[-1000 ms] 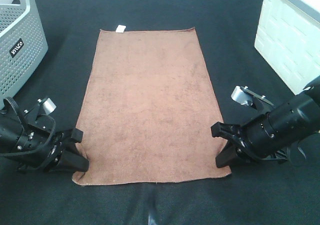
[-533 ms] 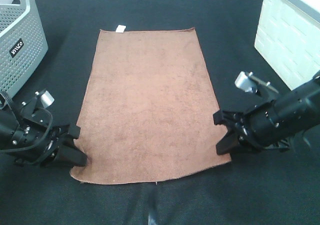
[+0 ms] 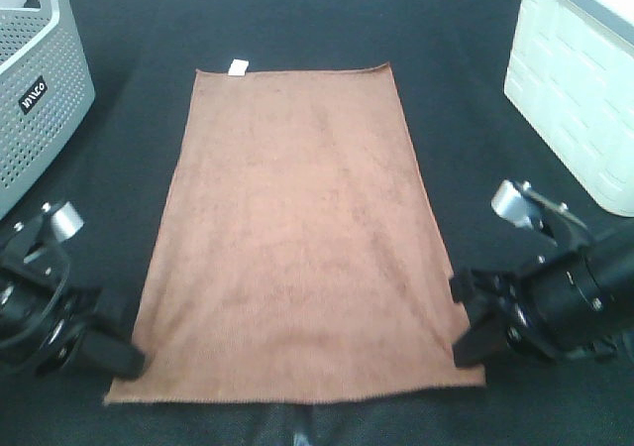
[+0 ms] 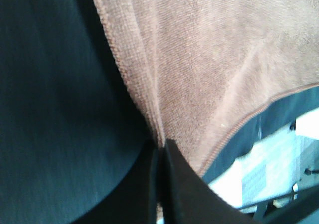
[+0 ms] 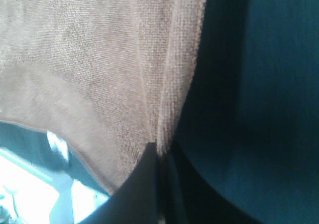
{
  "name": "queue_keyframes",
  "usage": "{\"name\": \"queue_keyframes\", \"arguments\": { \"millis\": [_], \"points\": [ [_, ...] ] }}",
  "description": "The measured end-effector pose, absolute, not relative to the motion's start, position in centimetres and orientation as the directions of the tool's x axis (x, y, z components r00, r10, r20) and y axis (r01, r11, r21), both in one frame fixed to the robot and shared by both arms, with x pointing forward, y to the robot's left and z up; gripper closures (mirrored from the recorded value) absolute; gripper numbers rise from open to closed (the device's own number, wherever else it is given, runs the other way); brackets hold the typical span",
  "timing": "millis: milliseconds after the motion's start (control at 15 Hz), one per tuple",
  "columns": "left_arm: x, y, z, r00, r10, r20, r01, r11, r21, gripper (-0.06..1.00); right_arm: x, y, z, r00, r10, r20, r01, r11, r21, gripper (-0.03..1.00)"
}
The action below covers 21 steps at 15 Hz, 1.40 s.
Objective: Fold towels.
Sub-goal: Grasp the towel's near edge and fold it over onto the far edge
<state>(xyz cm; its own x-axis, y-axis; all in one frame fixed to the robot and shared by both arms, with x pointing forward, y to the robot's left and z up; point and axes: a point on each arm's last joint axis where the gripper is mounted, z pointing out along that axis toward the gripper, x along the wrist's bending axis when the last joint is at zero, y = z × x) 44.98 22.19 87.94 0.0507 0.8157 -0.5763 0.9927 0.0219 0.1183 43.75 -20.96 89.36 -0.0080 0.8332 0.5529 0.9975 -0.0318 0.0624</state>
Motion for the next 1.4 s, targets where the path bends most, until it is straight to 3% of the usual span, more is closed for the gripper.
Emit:
{"name": "queue_keyframes", "arguments": {
  "millis": [533, 600, 867, 1133, 1400],
  "points": [
    [41.6, 22.8, 88.8, 0.039, 0.831, -0.556, 0.997, 0.002, 0.073, 0.94, 40.1, -21.7, 88.9, 0.017, 0.839, 0.543, 0.999, -0.029, 0.014, 0.97],
    [41.8, 22.8, 88.9, 0.008, 0.830, -0.557, 0.996, 0.045, 0.082, 0.94, 40.7, -21.6, 89.2, -0.025, 0.841, 0.541, 0.999, -0.002, 0.049, 0.97],
    [44.0, 22.8, 89.9, 0.010, 0.839, -0.545, 0.981, 0.096, 0.167, 0.94, 44.2, -20.9, 91.0, -0.099, 0.828, 0.553, 0.989, 0.018, 0.150, 0.97],
    [51.7, 22.0, 93.3, 0.090, 0.834, -0.544, 0.928, 0.127, 0.349, 0.94, 53.0, -18.8, 94.1, -0.182, 0.799, 0.573, 0.963, 0.028, 0.267, 0.97],
    [56.4, 21.7, 93.7, 0.091, 0.842, -0.532, 0.901, 0.157, 0.403, 0.94, 58.5, -17.8, 95.8, -0.225, 0.801, 0.554, 0.947, 0.048, 0.316, 0.97]
  ]
}}
